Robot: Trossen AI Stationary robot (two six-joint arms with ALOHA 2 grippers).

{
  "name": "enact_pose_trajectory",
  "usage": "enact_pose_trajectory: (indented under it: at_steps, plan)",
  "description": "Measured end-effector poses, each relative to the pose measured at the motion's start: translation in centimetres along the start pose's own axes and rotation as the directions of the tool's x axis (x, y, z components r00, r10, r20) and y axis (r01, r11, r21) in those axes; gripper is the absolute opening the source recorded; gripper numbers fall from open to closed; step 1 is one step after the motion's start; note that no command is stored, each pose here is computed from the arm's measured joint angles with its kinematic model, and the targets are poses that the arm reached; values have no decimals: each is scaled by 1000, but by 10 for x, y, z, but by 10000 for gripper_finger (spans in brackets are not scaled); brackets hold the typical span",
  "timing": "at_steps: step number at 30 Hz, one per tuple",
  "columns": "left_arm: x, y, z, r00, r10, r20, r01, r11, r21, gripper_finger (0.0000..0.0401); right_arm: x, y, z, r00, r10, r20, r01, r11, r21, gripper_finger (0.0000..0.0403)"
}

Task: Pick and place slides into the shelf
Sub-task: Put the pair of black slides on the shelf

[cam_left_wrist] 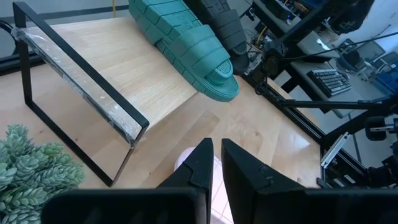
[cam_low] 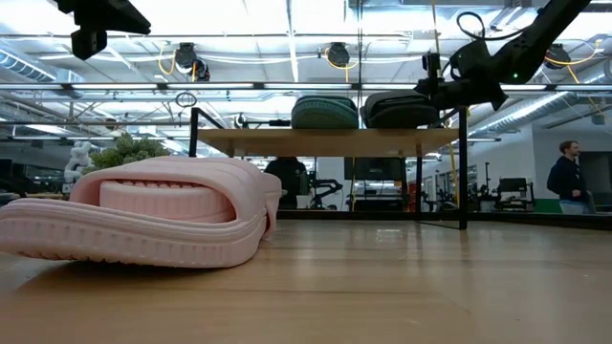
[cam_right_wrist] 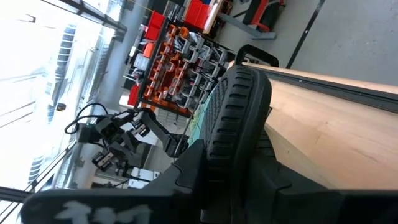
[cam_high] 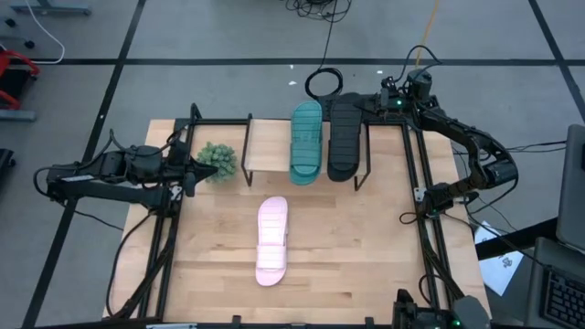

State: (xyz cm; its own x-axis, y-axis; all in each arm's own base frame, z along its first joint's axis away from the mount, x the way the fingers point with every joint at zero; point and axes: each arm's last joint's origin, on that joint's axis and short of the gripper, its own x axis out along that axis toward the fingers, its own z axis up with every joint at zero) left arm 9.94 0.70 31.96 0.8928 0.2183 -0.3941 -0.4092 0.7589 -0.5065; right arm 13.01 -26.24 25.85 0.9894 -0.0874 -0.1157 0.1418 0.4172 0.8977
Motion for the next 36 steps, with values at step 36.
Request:
enact_pose_trajectory:
  at_steps: [36]
  plan:
    - [0, 0, 0, 1000, 7, 5, -7, 1000, 16, 33, 12, -26, 7, 998, -19, -65, 23, 998, 57, 70]
